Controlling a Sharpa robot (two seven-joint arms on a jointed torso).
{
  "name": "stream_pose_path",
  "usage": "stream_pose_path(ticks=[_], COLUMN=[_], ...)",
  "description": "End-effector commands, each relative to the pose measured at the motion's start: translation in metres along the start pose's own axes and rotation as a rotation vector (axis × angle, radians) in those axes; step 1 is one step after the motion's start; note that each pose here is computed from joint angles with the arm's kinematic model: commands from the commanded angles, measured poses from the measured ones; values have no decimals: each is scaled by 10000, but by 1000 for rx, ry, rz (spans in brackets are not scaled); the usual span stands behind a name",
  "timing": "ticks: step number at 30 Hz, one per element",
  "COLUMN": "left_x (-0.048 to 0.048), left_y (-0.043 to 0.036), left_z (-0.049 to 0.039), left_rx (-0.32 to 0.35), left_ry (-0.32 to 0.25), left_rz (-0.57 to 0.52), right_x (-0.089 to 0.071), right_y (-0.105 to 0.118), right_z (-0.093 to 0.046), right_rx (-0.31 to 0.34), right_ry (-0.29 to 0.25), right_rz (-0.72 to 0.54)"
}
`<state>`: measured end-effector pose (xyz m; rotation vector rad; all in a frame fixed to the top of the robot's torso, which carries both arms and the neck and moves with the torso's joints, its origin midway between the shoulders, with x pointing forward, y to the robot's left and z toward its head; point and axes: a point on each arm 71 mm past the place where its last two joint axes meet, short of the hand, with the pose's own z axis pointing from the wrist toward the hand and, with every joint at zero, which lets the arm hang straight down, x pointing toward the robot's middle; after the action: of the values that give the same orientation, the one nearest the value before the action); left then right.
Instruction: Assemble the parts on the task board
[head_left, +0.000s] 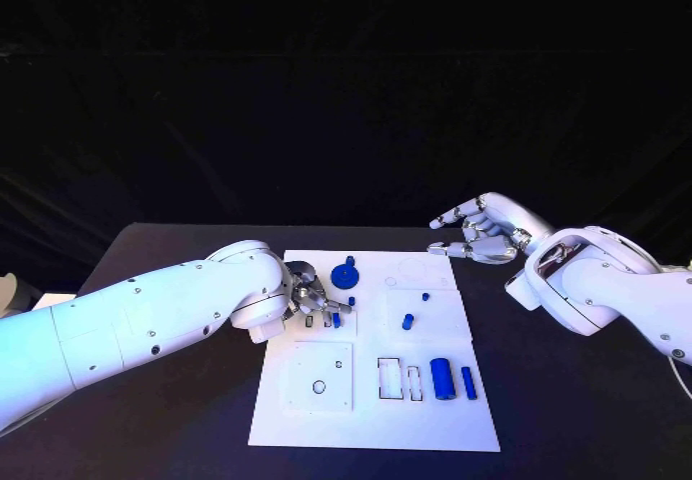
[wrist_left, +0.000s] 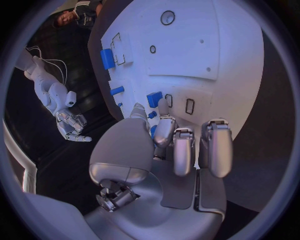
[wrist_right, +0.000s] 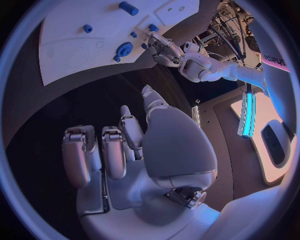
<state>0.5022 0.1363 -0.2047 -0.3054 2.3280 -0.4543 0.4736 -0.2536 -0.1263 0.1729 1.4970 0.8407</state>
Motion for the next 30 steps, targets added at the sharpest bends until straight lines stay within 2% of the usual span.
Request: stream_pose_path(ticks=[1, 30], left_x=[13, 34], left_y=[-14, -75], left_z=[7, 58], left_rx=[-5, -9], left_ry=[26, 51], left_rz=[32, 53], right_x=[19, 47], right_y=[3, -14], right_z=[4, 22], right_rx=[0, 9], right_ry=[20, 45], right_rz=[-11, -13])
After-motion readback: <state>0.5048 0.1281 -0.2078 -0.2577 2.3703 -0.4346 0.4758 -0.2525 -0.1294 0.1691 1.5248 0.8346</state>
